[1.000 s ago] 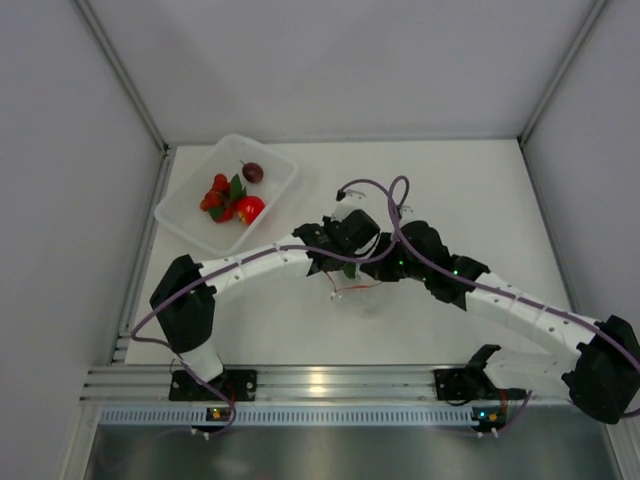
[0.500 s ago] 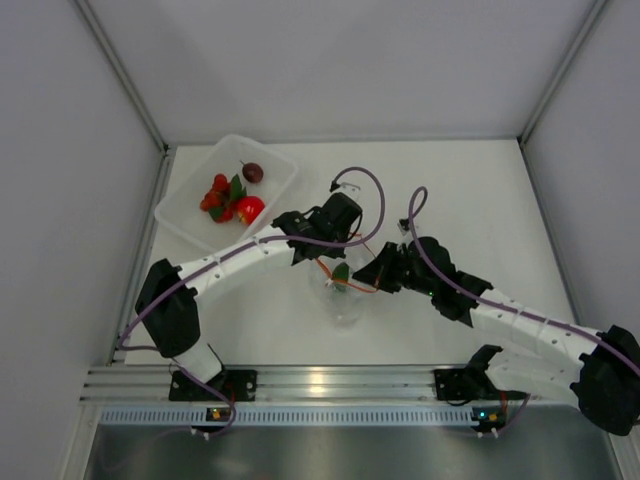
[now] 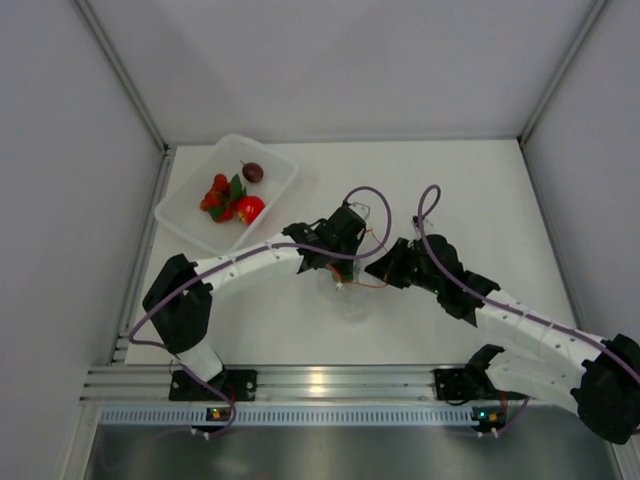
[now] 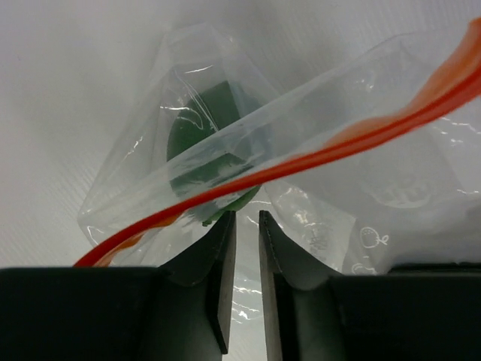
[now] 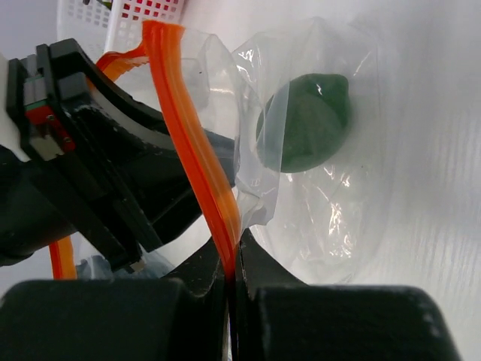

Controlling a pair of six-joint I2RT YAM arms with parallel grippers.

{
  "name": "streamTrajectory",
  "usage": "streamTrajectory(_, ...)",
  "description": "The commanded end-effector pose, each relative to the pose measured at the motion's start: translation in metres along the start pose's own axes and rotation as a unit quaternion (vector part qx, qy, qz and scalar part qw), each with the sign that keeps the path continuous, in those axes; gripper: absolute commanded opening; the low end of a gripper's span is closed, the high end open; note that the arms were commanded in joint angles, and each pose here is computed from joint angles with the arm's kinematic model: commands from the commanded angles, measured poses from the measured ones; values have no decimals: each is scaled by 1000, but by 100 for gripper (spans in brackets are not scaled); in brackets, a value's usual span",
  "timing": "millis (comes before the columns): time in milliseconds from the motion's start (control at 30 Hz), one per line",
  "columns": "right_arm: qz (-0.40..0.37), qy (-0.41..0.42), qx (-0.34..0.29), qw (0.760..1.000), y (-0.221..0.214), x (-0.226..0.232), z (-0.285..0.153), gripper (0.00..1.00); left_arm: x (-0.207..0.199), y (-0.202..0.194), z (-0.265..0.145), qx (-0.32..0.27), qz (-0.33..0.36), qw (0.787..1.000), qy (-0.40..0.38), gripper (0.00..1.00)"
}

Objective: Open the zip-top bag and remove the fake food

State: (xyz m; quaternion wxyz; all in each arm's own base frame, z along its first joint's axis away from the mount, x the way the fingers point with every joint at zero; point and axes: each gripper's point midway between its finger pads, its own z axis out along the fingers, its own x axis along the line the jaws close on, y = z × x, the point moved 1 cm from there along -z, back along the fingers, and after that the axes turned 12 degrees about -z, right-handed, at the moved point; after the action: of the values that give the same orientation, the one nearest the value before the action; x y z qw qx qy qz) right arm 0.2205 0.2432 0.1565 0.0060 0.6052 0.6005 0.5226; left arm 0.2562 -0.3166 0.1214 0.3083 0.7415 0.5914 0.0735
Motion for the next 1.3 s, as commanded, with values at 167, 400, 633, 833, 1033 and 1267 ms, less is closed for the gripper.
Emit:
streamTrajectory(167, -4, 13, -2, 1000, 3, 0, -1, 0, -5, 10, 25, -42, 22, 999, -18, 39)
streamTrajectory(400, -10, 30, 0, 1000, 3, 5, -1, 0, -6, 22, 30, -93, 67, 993, -31, 50)
streamTrajectory(633, -12, 46, 5, 999, 3, 11, -1, 0, -12, 31, 41, -110, 102, 988, -42, 54)
streamTrajectory(833, -28, 9, -3, 1000, 12, -7, -8, 0, -16, 22, 57, -89, 105, 989, -49, 54)
streamTrajectory(1033, -21, 11, 4, 1000, 10, -24, -13, 0, -28, 21, 75, -73, 106, 990, -63, 57)
streamTrajectory(1267, -40, -10, 17, 999, 8, -36, -20, 0, -12, 19, 56, -77, 80, 994, -21, 24)
